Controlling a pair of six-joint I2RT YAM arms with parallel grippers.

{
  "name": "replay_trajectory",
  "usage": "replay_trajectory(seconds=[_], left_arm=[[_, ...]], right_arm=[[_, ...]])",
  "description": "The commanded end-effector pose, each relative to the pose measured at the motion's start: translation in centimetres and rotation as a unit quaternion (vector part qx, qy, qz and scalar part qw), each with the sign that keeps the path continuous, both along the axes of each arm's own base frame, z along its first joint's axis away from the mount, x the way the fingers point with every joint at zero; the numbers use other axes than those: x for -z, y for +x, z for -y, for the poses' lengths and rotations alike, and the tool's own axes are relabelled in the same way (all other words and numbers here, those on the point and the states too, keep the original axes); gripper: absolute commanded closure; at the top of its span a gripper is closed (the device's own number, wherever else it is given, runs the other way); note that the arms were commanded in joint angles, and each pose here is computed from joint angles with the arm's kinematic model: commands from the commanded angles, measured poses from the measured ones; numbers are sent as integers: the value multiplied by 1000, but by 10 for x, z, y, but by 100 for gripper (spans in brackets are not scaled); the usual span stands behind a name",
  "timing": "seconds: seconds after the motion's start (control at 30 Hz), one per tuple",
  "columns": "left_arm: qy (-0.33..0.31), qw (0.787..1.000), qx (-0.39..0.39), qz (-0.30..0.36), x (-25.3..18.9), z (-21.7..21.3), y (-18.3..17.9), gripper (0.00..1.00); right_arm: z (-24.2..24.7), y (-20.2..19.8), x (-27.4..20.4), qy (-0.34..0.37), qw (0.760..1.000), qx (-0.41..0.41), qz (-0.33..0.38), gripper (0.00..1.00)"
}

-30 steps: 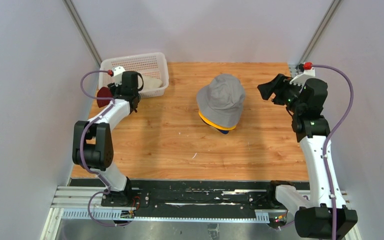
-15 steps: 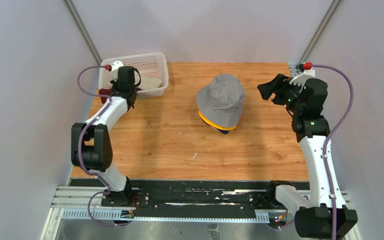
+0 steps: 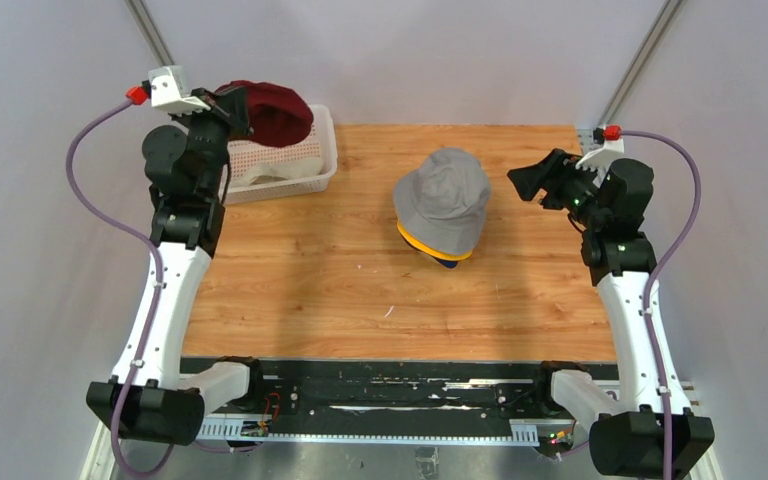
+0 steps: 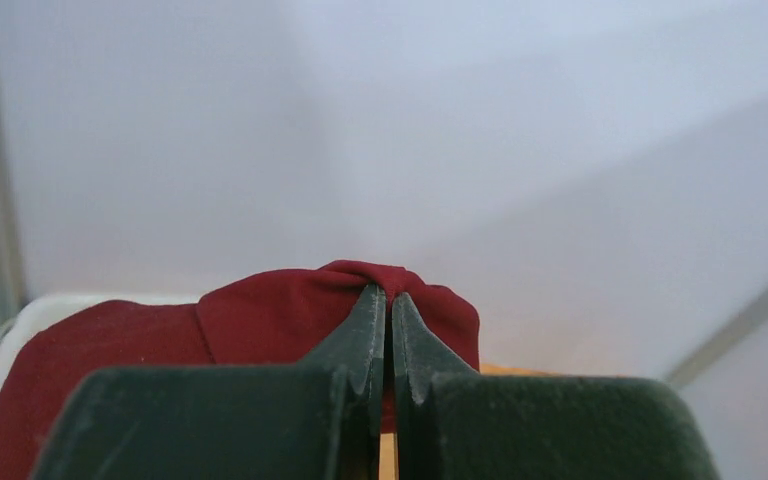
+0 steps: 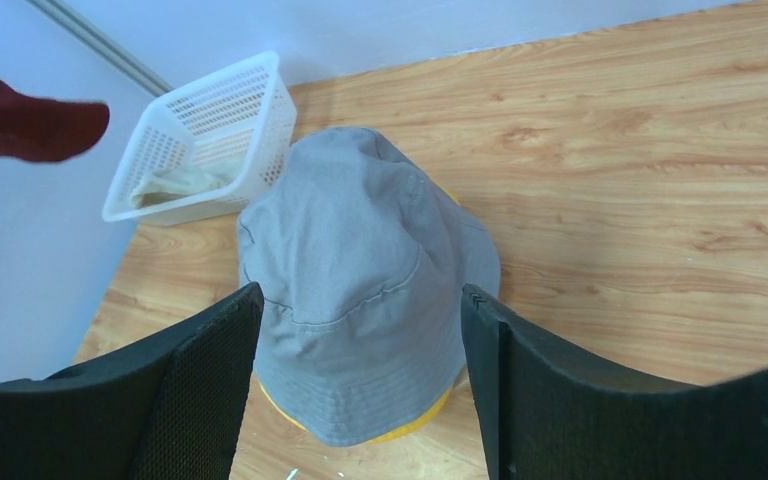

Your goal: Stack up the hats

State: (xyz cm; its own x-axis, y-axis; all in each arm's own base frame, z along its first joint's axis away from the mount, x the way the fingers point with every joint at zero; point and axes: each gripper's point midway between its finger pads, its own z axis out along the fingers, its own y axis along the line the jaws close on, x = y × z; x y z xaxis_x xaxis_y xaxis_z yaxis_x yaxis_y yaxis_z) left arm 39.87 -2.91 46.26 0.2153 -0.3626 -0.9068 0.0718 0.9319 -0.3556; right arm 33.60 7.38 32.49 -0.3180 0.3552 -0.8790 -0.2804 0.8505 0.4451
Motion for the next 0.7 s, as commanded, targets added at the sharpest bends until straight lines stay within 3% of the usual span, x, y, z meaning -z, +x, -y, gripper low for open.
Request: replay_trajectory(seconds=[0.0, 0.1, 0.23, 0.4, 0.47, 0.67], left_arm=[[40, 977, 179, 108, -52, 62, -35, 100], [49, 938, 305, 158, -69, 101, -61, 100], [42, 864, 454, 214, -77, 142, -94, 100], [-58, 754, 596, 270, -82, 157, -127, 100], [-81, 733, 631, 240, -76, 167, -118, 100], [-42, 699, 685, 204, -52, 208, -115, 100]], right_arm=[[-19, -7, -19, 20, 998, -47, 37, 28], [-28, -12, -26, 33, 995, -73, 50, 29], [-37, -18, -34, 50, 991, -103, 64, 29], [-53, -23, -42, 86, 981, -154, 76, 30], [-59, -25, -46, 104, 975, -179, 82, 30], [-72, -30, -55, 152, 957, -231, 84, 31]])
